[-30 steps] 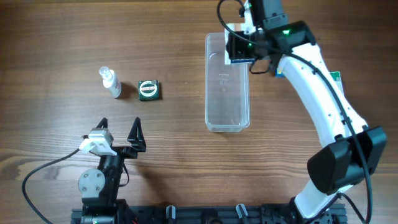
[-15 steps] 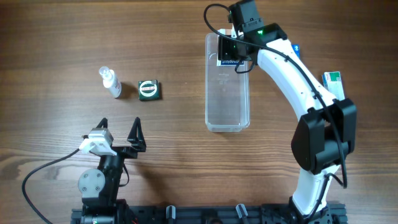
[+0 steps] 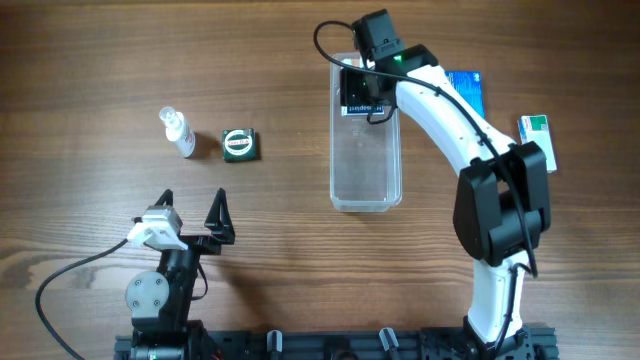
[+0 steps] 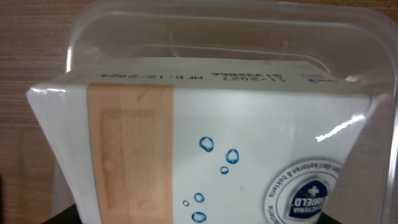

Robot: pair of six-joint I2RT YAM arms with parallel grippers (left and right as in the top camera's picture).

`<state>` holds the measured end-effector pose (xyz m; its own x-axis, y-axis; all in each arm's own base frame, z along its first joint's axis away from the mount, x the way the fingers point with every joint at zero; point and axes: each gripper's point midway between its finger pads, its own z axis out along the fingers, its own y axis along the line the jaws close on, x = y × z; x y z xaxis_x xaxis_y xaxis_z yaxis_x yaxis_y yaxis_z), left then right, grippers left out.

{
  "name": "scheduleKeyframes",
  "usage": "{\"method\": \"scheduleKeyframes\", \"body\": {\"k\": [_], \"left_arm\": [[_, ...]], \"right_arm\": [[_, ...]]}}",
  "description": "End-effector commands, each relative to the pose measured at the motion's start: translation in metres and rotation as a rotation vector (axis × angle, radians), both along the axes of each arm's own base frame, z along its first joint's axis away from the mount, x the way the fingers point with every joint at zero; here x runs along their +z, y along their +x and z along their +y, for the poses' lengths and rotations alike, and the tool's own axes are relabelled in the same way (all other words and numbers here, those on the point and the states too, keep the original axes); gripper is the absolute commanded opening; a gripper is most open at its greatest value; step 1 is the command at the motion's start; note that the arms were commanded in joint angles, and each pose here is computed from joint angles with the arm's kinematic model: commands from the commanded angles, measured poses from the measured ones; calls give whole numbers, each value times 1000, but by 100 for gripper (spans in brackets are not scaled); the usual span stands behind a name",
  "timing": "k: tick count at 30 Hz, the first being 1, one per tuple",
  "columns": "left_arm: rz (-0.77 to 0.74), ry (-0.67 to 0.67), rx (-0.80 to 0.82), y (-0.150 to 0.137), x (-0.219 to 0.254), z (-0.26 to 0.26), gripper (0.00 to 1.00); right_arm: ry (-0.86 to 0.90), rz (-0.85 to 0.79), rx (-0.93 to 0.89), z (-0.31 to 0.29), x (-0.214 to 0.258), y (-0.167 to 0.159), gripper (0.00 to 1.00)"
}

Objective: Pack container
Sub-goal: 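Carry the Hansaplast box over the container and lower it in, then move the right gripper to the blue lozenge box and grasp it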

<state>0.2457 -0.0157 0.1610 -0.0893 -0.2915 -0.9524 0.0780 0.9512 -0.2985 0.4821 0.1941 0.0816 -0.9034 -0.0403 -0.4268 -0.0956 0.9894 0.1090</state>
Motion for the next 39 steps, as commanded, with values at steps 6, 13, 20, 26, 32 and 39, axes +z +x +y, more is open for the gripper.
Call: {"method": "scheduleKeyframes", "body": {"k": [6, 13, 20, 26, 32, 39], "left_arm": [[3, -12, 19, 0, -2, 4, 100], [3, -12, 19, 0, -2, 4, 100], [3, -12, 19, 0, -2, 4, 100], [3, -12, 19, 0, -2, 4, 100], [3, -12, 19, 0, -2, 4, 100], [3, -12, 19, 0, -2, 4, 100]], "right_arm": [[-8, -38, -18, 0, 2, 11, 76], [4, -66, -18, 2, 10, 16, 82], [18, -213, 28, -5, 103, 11, 87], [-184, -265, -82, -112, 165, -10, 100], [-93, -130, -25, -175, 115, 3, 100], [-100, 35, 21, -187, 35, 10, 100]]}}
